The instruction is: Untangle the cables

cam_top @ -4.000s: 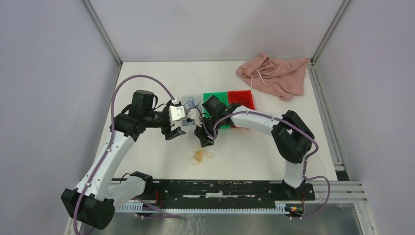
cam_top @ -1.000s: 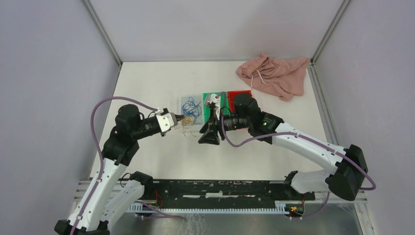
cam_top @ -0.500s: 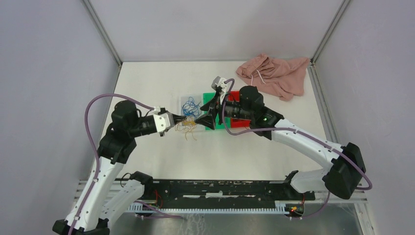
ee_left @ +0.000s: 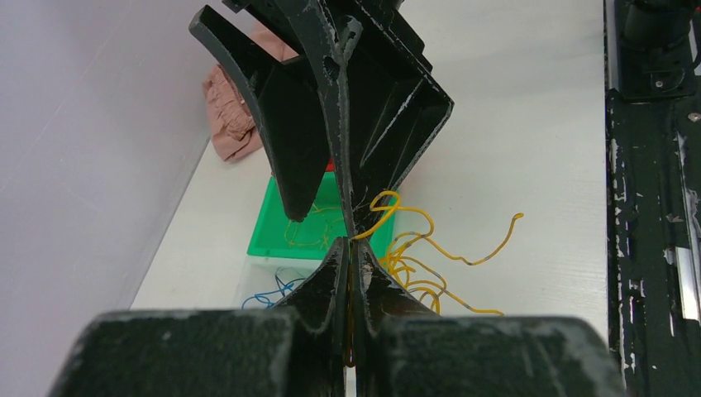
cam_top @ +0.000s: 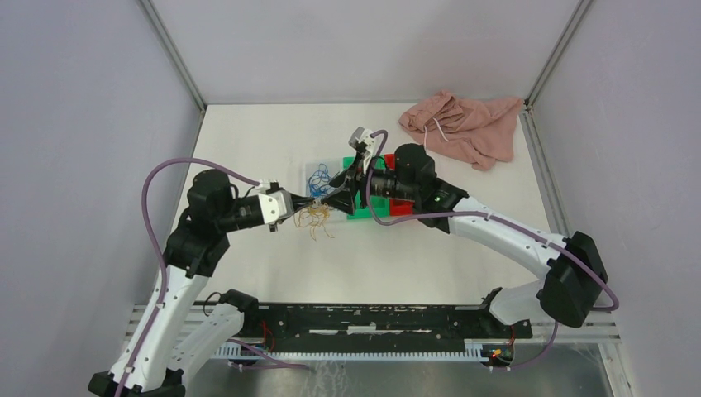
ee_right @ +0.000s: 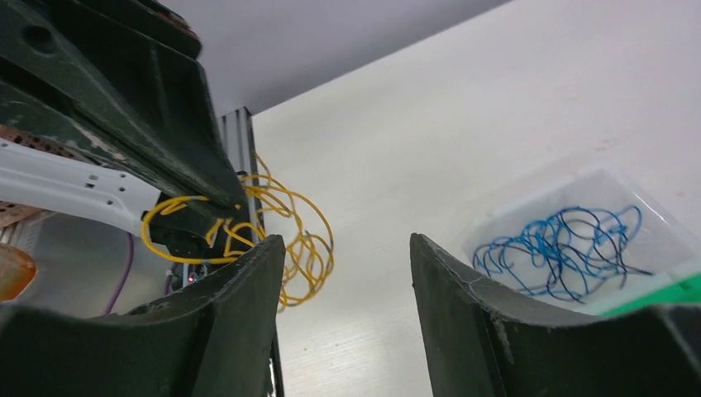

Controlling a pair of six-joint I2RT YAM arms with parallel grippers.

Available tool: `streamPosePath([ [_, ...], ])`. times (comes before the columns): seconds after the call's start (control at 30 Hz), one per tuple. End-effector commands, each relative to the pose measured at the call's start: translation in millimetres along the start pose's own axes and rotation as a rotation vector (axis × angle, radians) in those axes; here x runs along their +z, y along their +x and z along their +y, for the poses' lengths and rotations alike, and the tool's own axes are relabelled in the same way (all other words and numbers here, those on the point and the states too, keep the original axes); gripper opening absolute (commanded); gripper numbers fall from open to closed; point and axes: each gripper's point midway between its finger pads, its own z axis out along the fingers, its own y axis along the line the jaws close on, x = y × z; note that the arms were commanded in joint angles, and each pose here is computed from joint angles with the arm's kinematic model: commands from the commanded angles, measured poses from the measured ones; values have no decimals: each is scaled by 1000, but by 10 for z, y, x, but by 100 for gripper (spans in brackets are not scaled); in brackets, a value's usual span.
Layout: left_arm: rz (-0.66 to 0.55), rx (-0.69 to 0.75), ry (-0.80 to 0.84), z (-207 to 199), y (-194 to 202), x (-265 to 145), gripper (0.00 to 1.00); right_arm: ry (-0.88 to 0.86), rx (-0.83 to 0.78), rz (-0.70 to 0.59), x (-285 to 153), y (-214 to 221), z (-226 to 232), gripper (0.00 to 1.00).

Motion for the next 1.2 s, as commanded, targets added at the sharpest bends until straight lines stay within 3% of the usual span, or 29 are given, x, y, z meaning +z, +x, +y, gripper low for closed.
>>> streamPosePath([
  [0.0, -15, 59, -40, 75, -133, -58, 3, 190, -43, -28, -237, -251, -217, 64],
  [0.13, -19, 58, -35, 58, -134, -58, 3, 208, 23, -95, -501, -361, -293, 64],
  [0.3, -20, 55, -28, 46, -126, -51, 3, -50, 40, -158, -540, -505, 209, 64],
  [0.53, -30, 42, -13, 54, -165, -30, 3, -276, 63, -100, -355, -458, 571, 63],
  [0.77, -39, 43, -12, 57, -212, -39, 3, -311, 79, -53, -173, -310, 557, 59],
  [1.0, -38, 35, -9, 46, -202, -36, 3, -363, 130, -79, -76, -379, 622, 36],
  [1.07, -31, 43, -16, 54, -174, -37, 3, -385, 142, -93, -86, -401, 661, 26],
  [1.1, -24, 46, -22, 61, -150, -39, 5, -395, 149, -95, -100, -406, 684, 15],
  [1.17, -6, 52, -41, 87, -97, -44, 27, -400, 152, -90, -126, -410, 710, 1],
])
